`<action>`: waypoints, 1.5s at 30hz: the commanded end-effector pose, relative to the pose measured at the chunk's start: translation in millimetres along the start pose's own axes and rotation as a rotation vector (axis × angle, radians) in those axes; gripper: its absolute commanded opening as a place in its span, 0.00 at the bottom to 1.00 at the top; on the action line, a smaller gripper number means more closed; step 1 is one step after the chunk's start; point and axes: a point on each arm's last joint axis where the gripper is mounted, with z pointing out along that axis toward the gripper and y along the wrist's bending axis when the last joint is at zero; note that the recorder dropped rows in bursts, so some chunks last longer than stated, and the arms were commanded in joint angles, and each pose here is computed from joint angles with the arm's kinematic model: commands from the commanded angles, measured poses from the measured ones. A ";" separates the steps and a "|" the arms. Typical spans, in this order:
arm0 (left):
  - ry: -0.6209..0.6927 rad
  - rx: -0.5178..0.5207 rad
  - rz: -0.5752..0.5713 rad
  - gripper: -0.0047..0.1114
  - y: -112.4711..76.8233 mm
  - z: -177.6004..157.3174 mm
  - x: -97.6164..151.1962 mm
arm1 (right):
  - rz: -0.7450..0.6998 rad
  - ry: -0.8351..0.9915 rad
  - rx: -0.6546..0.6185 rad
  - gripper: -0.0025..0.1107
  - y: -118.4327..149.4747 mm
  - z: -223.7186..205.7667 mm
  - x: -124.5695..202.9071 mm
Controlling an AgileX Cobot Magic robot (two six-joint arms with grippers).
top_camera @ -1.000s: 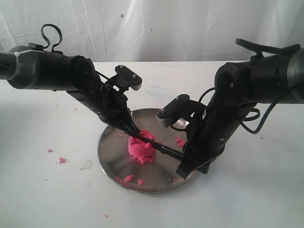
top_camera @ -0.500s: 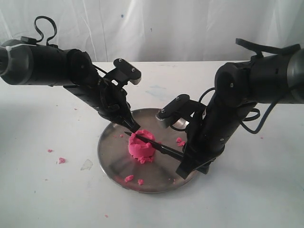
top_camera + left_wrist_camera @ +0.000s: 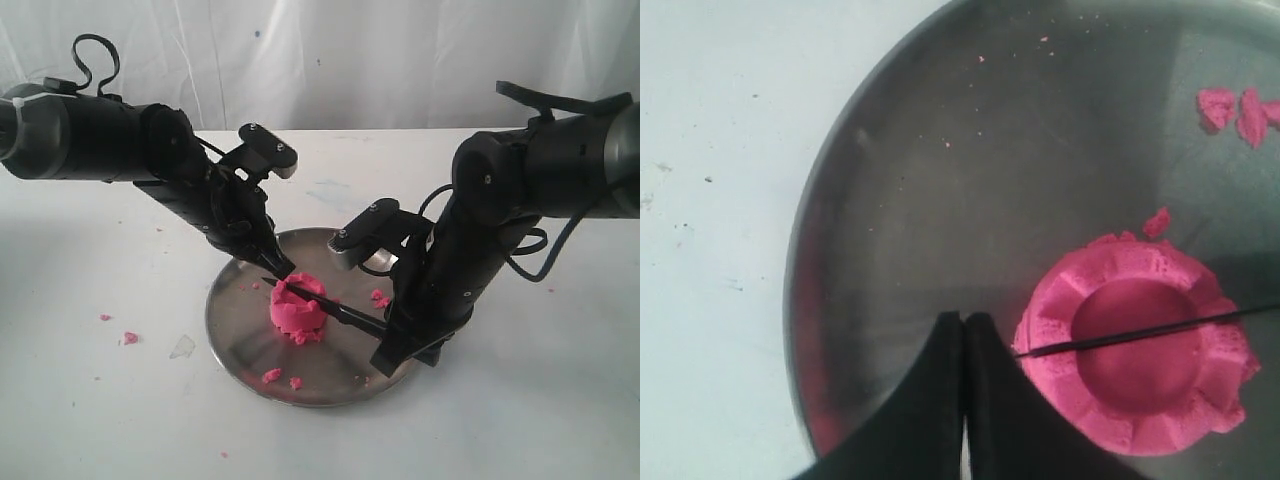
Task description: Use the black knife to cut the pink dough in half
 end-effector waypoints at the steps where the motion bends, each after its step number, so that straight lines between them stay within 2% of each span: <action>1: 0.009 -0.005 -0.019 0.04 -3.8 5.5 11.5 | 0.000 -0.009 0.002 0.02 -0.1 -1.0 -1.9; 7: -0.009 -0.038 -0.026 0.04 -3.5 11.7 21.1 | 0.002 -0.009 0.002 0.02 -0.1 -1.0 -1.9; 19: 0.037 -0.029 -0.035 0.04 -3.3 36.0 33.3 | 0.002 -0.009 0.002 0.02 -0.1 -1.0 -1.9; 27: 0.040 -0.034 -0.014 0.04 -2.9 34.4 33.0 | 0.002 -0.007 0.001 0.02 0.0 -1.0 -1.7; 32: -0.007 -0.055 0.008 0.04 -1.8 15.5 22.4 | 0.002 -0.007 0.001 0.02 0.0 -1.0 -1.7; 38: -0.048 -0.071 -0.063 0.04 -0.7 6.7 16.3 | 0.002 -0.007 0.001 0.02 0.0 -1.0 -1.7; 43: 0.026 -0.048 -0.085 0.04 -1.6 35.4 32.2 | 0.002 -0.007 0.001 0.02 0.0 -1.0 -1.7; 45: 0.052 -0.047 -0.058 0.04 -1.5 43.0 37.3 | 0.002 -0.007 0.001 0.02 0.0 -1.0 -1.7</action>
